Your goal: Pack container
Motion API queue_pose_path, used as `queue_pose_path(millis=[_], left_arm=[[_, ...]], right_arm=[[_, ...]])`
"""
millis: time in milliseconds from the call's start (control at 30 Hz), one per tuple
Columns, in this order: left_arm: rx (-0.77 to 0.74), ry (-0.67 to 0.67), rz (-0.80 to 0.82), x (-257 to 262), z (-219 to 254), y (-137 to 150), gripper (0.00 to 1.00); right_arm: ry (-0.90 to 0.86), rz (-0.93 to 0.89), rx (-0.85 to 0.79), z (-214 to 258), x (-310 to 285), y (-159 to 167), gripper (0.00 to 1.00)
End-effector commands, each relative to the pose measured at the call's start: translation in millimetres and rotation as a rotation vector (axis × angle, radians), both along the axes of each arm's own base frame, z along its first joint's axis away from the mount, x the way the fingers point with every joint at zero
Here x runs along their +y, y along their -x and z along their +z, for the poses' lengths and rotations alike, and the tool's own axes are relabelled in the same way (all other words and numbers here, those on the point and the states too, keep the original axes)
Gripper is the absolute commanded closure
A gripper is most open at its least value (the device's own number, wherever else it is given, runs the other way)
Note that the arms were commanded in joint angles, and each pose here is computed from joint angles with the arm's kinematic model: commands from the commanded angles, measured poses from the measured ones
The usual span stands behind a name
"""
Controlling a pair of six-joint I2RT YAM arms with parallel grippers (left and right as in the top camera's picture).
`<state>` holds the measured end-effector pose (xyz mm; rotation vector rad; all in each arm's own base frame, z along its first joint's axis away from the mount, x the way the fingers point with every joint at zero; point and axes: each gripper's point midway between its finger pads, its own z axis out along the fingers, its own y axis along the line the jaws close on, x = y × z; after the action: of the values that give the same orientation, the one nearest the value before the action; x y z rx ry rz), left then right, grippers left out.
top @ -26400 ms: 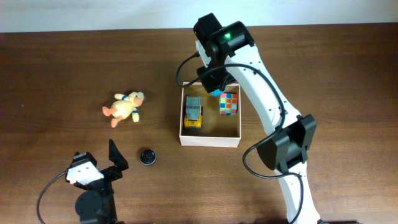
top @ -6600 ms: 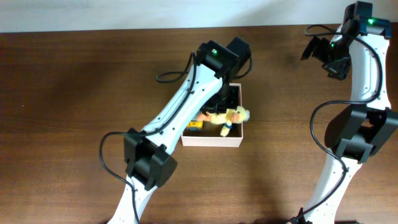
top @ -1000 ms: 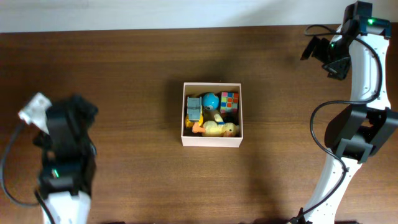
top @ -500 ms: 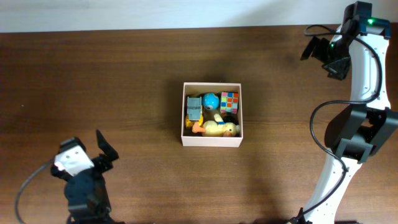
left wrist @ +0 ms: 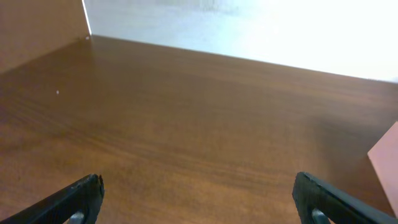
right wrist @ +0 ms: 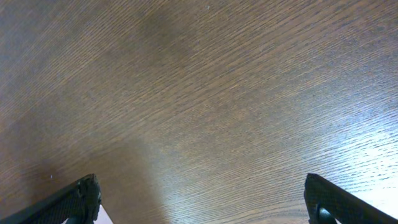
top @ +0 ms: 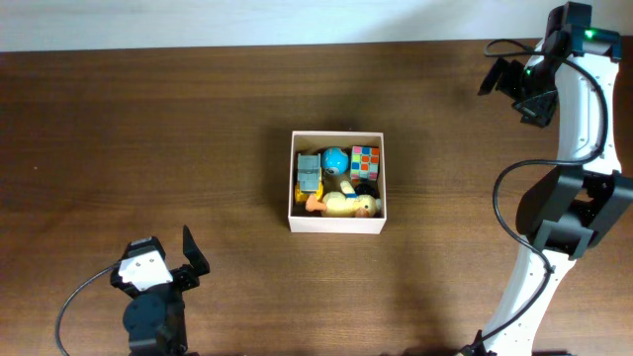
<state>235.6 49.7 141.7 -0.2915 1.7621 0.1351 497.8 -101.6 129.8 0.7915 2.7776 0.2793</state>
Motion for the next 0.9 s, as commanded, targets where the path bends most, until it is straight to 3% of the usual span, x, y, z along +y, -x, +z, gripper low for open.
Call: queue_pose_path(millis=[0,867], left_arm=[[-0.012,-0.041,-0.025,-2.8,2.5,-0.1,0.01],[-0.052,-0.053,-0.041,-5.8,11.6,0.2,0.01]], right_arm=[[-0.006,0.002,-0.023,11.2,2.3,0.9,0.01],[-0.006,0.002,-0.023,11.2,2.3,0.9,0.01]])
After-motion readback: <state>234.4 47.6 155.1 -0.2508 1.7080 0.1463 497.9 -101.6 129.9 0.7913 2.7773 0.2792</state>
